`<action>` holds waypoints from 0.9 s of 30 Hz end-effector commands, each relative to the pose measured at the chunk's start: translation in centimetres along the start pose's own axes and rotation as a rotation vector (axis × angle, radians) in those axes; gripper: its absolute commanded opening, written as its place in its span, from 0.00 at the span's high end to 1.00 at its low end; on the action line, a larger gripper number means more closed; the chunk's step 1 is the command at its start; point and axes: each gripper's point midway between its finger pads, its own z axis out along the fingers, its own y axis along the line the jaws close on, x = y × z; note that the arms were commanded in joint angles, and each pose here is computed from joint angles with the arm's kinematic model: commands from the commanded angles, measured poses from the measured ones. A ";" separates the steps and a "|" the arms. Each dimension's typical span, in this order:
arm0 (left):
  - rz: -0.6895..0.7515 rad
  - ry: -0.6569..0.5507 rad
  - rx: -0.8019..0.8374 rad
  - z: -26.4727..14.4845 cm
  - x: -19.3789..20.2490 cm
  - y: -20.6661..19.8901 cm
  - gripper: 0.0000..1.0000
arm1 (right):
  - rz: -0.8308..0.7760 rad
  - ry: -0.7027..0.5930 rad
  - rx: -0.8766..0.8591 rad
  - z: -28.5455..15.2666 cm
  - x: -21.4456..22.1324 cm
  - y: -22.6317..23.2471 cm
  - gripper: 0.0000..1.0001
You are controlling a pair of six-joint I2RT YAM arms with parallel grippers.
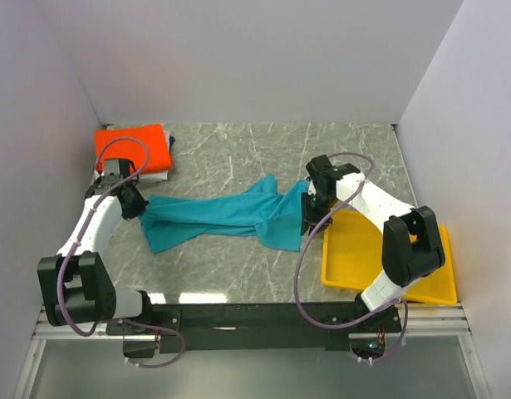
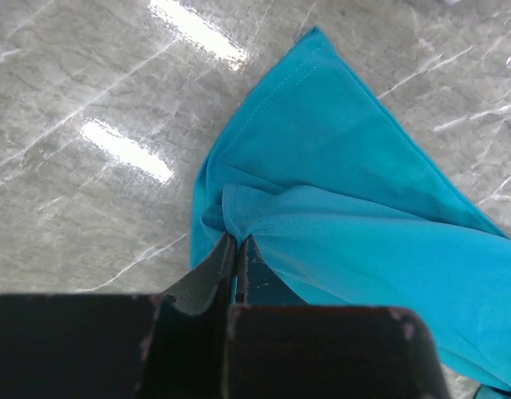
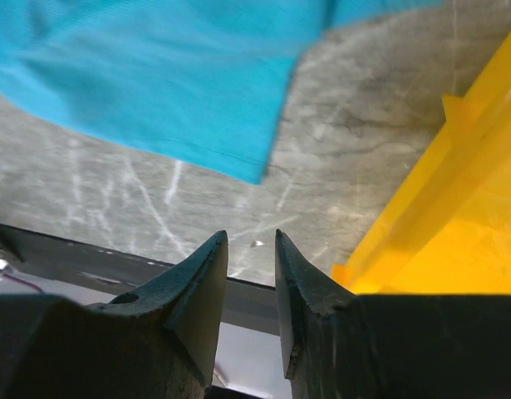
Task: Fold and stack the t-shirts
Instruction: Flatten the tshirt out
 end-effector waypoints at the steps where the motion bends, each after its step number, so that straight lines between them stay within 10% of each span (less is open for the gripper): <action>1: 0.017 -0.053 0.039 -1.6 -1.8 -0.5 1.00 | -0.047 0.005 0.019 0.4 0.8 0.1 0.63; 27: 0.012 -0.033 0.076 -1.9 -0.6 -0.3 1.00 | -0.122 0.132 0.050 6.7 2.6 0.0 0.63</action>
